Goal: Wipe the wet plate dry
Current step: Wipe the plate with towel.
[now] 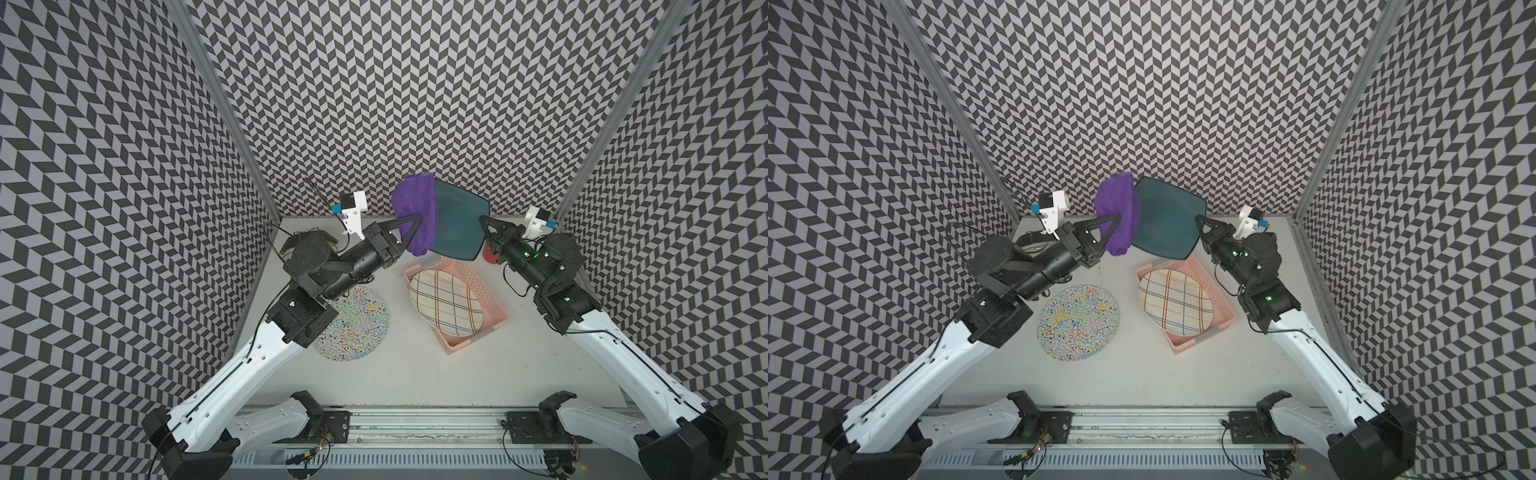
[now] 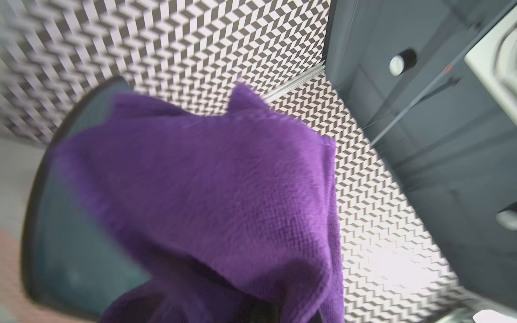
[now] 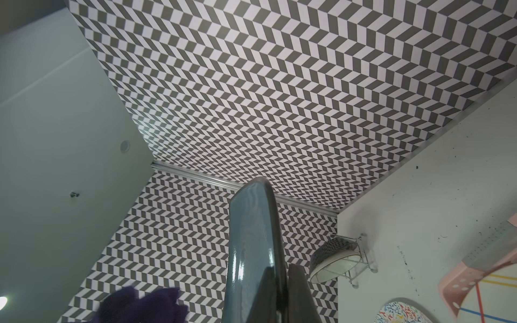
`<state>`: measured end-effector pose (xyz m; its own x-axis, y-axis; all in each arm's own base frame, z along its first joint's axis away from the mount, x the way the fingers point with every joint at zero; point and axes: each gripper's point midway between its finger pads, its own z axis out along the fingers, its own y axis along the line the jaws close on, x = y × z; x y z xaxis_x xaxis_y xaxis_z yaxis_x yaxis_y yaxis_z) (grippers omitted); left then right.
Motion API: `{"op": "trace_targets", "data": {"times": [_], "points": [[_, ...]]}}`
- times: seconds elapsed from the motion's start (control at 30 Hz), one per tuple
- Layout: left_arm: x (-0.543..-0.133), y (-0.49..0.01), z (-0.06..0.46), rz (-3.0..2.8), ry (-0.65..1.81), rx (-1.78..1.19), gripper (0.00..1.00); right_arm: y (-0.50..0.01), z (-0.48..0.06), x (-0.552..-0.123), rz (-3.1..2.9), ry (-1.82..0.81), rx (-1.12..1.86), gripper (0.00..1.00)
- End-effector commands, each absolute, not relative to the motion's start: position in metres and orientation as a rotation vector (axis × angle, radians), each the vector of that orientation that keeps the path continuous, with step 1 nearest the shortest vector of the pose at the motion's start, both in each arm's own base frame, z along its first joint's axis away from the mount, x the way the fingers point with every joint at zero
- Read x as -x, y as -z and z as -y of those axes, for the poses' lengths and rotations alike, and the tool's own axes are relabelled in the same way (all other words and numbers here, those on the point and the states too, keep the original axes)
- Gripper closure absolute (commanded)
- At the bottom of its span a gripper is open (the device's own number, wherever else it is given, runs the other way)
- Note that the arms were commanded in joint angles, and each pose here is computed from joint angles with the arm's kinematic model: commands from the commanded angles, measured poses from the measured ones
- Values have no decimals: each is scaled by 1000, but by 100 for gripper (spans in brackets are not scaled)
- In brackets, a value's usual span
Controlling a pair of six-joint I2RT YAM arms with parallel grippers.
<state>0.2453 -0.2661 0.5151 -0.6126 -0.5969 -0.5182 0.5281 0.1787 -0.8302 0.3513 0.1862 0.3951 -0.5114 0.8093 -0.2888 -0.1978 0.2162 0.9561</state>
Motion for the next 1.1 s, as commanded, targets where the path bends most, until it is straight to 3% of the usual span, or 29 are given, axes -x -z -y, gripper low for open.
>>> {"op": "trace_targets", "data": {"times": [0.0,0.13,0.3,0.57,0.7,0.87,1.07], "points": [[-283,-417,265,-1922,966,-98,100,-453,-194,-331,-1476,-1500,-400,100],[-311,-398,276,-2015,773,-157,100,-457,-195,-322,-1475,-1485,-365,100],[-317,-396,293,-2024,769,-243,100,-459,-199,-312,-1484,-1477,-328,100],[-285,-388,352,-2027,848,-501,100,-457,-202,-305,-1437,-1496,-394,100],[-277,-381,340,-2038,882,-481,100,-469,-182,-314,-1385,-1455,-435,100],[-302,-384,287,-2047,923,-303,100,-469,-190,-308,-1427,-1496,-375,100],[-273,-380,311,-2055,1004,-415,100,-470,-187,-316,-1358,-1554,-448,100]]}}
